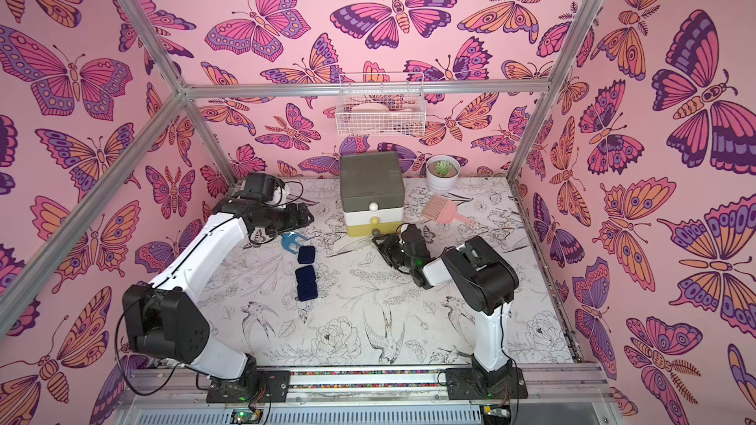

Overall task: Place the brooch boxes into the drawer by color
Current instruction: Open the drawer in the storage box.

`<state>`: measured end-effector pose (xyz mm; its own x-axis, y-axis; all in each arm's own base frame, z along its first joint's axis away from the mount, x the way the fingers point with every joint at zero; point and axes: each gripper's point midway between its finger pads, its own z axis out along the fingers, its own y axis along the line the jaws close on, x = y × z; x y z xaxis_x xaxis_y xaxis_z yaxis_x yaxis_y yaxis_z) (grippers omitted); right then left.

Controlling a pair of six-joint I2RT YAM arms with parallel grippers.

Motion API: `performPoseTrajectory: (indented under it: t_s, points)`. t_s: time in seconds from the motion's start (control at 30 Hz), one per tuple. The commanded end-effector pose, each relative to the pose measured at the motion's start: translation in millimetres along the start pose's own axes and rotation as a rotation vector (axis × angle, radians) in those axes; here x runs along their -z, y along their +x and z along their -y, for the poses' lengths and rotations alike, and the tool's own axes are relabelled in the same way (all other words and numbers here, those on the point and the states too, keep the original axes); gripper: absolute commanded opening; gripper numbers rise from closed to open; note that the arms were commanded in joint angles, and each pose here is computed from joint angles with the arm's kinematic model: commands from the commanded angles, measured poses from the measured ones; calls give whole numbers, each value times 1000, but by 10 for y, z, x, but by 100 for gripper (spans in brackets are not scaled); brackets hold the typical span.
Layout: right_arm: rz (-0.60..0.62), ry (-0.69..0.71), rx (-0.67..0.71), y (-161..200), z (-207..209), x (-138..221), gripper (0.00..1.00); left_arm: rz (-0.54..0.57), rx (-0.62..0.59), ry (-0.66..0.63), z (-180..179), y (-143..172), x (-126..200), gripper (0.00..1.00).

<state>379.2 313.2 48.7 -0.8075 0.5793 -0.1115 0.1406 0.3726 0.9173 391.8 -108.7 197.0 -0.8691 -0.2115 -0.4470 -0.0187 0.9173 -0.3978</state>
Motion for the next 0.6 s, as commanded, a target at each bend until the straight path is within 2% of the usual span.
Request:
performPoseTrajectory:
  t_s: [0.0, 0.17, 0.57]
  points:
    - [94, -77, -7, -169, -131, -55, 51, 19, -23, 19, 21, 7, 69, 87]
    - [156, -134, -5, -269, -181, -70, 53, 4, -30, 22, 13, 48, 39, 87]
    - [132, -155, -13, -253, -207, -274, 53, 5, -34, 13, -20, 89, 62, 87]
